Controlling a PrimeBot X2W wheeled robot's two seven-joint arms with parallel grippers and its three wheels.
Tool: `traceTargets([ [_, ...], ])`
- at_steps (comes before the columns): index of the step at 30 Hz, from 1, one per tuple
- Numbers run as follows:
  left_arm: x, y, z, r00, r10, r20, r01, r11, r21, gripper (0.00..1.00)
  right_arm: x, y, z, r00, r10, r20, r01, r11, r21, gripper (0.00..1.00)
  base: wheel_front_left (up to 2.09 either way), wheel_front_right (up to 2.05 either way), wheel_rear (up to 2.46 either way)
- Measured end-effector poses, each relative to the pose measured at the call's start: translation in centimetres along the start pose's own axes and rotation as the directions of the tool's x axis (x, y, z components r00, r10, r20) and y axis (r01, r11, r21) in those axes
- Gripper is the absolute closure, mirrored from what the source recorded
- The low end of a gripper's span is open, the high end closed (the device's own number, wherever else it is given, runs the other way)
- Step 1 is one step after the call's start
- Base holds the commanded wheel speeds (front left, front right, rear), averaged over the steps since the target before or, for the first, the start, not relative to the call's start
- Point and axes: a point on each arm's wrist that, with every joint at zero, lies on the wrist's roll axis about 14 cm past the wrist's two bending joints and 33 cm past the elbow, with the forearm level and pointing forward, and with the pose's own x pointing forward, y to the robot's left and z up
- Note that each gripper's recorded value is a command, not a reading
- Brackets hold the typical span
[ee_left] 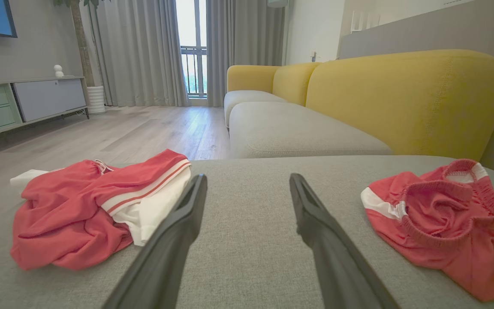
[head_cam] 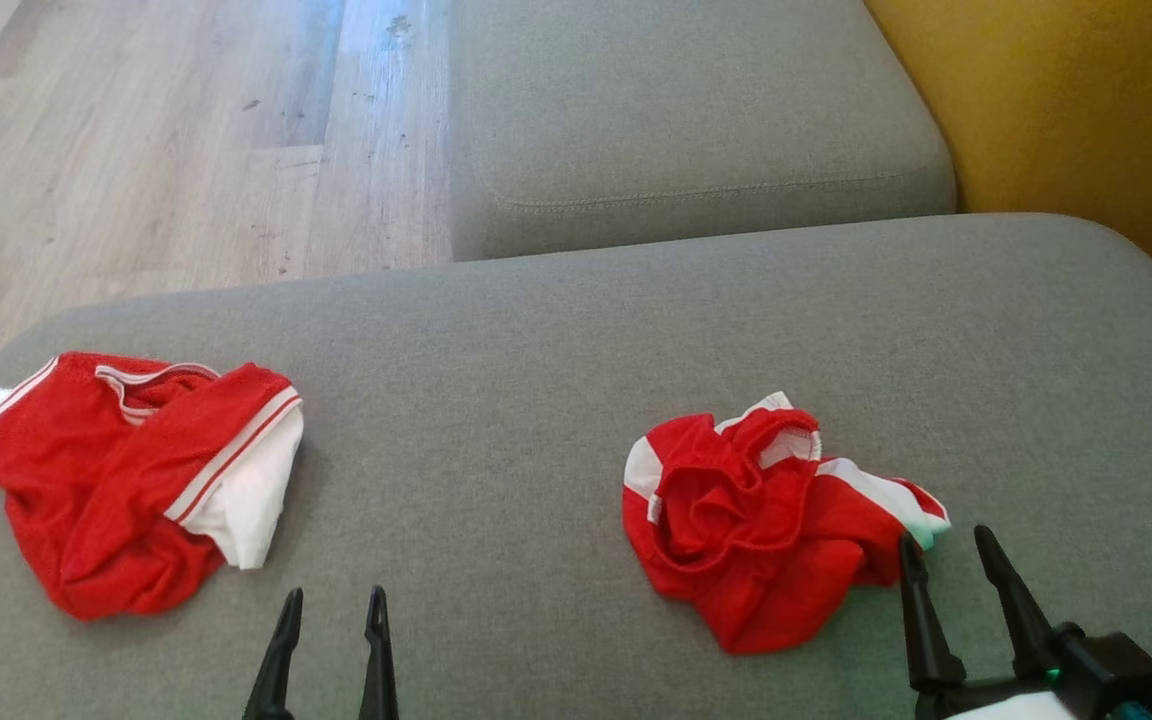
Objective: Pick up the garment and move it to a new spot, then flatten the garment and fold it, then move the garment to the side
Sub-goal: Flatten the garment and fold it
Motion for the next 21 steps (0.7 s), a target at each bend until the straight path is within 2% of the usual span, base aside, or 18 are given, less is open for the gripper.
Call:
traceTargets([
  [15,-0.2,0.1,-0.9,1.0,0.002,-0.028,-0.002,1.0,-0.006,0.0,0.0,-0.2,0.1,1.0,-0.006,0.003,0.006,1.0,-0.002,0.0,0.0,0.0,0.0],
  [21,0.1,-1.5,-1.6,0.997,-0.051,-0.056,0.048,0.998,-0.045,0.0,-0.2,-0.4,0.0,1.0,-0.014,0.0,0.014,1.0,-0.005,0.0,0.0,0.0,0.0],
])
